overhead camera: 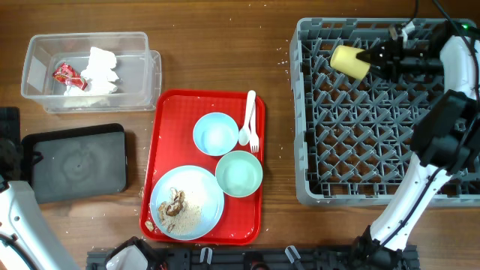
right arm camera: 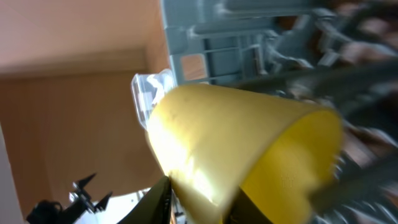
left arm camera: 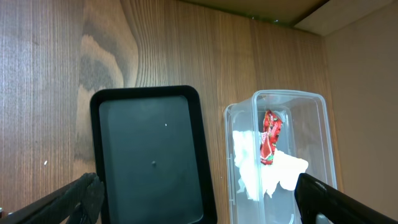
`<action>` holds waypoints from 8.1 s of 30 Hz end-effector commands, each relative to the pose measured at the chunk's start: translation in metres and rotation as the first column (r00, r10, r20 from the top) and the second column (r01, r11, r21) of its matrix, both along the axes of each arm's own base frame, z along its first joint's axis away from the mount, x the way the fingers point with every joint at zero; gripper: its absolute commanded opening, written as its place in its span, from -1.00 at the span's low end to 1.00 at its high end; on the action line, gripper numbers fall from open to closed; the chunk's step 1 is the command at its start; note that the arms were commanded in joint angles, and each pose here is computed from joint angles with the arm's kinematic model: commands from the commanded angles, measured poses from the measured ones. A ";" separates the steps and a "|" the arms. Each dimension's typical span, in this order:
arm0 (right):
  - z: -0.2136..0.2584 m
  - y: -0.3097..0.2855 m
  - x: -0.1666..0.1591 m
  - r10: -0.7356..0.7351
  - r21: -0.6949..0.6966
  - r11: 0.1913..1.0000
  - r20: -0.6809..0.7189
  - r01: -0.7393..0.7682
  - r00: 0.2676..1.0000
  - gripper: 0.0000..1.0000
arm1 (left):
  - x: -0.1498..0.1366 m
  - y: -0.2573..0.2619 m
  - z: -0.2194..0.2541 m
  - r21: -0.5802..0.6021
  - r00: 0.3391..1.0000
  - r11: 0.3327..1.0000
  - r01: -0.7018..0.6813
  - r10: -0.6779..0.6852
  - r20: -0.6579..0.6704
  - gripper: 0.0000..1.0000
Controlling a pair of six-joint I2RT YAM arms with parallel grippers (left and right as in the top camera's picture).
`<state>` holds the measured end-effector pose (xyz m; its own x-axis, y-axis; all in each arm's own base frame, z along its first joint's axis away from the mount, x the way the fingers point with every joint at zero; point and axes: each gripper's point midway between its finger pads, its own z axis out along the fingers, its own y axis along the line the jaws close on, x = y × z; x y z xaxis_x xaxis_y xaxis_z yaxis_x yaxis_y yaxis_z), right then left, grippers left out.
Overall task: Sort waste into correct bins and load items into the dishwasher rack
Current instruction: 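Lift the yellow cup with the right gripper and place it in the rack, then move the right gripper back to the light-blue saucer on the tray, then grasp the light-blue saucer with the right gripper and set it in the rack, then reach the right gripper to the green bowl on the tray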
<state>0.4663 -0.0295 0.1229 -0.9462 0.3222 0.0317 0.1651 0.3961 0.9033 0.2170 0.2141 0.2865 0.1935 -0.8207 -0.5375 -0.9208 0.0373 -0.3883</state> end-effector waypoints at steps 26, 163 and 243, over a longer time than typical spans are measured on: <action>-0.002 -0.029 -0.001 -0.286 -0.921 0.386 -0.078 0.040 0.955 -0.91 | -0.001 0.001 0.001 0.001 1.000 1.000 -0.010 0.010 0.007 1.00; -0.033 0.027 -0.089 -0.244 -0.821 0.571 -0.161 0.007 0.956 -0.87 | -0.001 0.001 0.001 0.001 1.000 1.000 -0.010 0.010 0.007 1.00; -0.034 0.356 -0.222 0.711 -0.801 0.151 -0.320 -0.580 0.626 -0.91 | -0.001 0.001 0.001 0.000 1.000 1.000 -0.010 0.010 0.007 1.00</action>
